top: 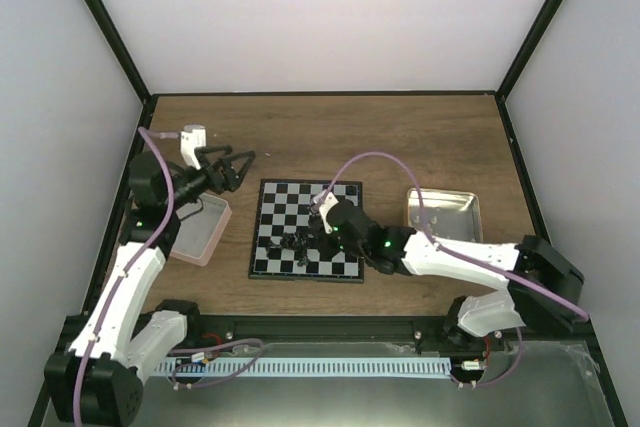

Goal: Set up the chess pieces on the board
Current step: Pick up the chess piece from the chessboard, then place the chess piece on the chessboard.

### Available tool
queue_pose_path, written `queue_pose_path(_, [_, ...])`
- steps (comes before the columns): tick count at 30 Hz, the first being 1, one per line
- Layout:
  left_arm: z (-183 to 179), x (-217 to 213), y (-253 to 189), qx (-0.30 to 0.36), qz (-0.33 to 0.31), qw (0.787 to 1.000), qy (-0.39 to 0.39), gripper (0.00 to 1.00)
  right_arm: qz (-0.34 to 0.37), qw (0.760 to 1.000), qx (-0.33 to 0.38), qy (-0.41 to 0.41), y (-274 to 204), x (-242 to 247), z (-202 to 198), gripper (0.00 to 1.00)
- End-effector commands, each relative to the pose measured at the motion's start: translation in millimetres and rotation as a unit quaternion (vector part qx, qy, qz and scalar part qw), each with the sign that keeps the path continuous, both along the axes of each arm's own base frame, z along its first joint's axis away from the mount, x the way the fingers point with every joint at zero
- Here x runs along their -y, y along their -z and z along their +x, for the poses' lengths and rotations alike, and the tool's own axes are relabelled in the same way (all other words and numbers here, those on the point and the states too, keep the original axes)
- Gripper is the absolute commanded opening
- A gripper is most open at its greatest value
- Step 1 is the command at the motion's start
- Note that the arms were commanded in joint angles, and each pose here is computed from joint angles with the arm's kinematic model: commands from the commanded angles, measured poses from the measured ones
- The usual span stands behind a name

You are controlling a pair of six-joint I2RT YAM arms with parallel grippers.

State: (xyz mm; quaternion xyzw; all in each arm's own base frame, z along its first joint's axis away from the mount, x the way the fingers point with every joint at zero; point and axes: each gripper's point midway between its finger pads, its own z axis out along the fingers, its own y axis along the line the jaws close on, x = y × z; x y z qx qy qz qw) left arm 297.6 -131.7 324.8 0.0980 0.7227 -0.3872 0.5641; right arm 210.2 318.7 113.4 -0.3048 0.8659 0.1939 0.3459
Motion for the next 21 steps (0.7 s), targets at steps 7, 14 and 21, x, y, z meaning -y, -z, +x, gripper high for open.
queue_pose_path(7, [-52, 82, 57, -0.274, -0.099, 0.933, 0.212, 0.78, 0.192, 0.955, 0.206, -0.097, -116, -57, 12, 0.15])
queue_pose_path(14, [-75, 92, 96, -0.35, -0.089, 0.901, 0.239, 0.51, 0.208, 0.949, 0.211, -0.108, -121, -60, 8, 0.15])
queue_pose_path(21, [-79, 98, 108, -0.364, -0.082, 0.894, 0.25, 0.3, 0.197, 0.952, 0.203, -0.114, -116, -61, 7, 0.15])
